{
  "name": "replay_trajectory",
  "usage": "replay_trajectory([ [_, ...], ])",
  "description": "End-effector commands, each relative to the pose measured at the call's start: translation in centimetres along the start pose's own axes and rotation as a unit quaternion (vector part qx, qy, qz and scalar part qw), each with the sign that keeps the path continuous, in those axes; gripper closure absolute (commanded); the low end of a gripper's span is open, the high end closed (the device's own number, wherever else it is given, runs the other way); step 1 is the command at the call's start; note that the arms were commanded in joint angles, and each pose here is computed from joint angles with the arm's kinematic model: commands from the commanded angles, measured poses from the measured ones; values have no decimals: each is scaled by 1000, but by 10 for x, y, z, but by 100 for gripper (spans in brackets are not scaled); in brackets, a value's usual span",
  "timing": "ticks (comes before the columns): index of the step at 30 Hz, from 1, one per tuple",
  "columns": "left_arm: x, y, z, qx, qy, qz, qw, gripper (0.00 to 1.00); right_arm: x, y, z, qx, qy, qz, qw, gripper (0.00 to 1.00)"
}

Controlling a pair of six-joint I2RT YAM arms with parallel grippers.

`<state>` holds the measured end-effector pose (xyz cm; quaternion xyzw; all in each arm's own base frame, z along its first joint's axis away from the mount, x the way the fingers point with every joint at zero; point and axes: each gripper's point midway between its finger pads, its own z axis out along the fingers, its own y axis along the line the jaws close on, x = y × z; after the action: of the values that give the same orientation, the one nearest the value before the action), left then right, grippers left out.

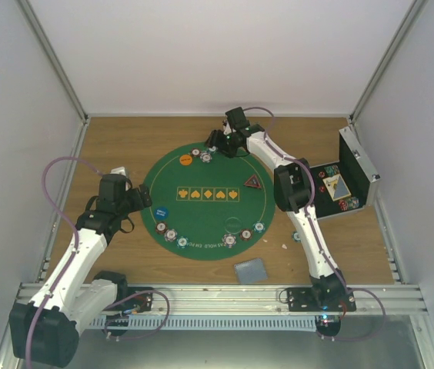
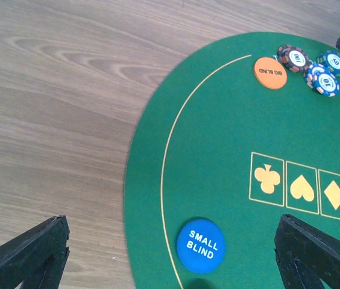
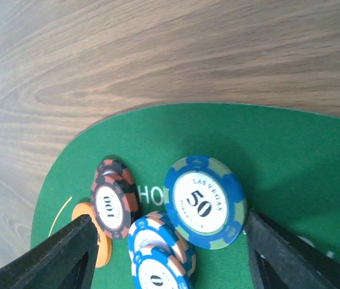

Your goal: Distribute texas hold em gaming equipment

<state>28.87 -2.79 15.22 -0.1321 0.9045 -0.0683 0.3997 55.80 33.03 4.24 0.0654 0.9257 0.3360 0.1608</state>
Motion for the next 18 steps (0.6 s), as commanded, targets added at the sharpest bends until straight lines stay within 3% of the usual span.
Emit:
replay_trajectory([
  [1,-2,-1,1,0,-10,-2,1000,6,20,-34,26,38,25,17,999,29],
  [12,-3,0,-1,-3,-13,-2,1000,6,-19,-23,-26,68,-53,-18,996,8],
  [18,-5,0,-3,-2,-21,0,1000,6,-49,-2,-86,74,-111,-81,988,7],
])
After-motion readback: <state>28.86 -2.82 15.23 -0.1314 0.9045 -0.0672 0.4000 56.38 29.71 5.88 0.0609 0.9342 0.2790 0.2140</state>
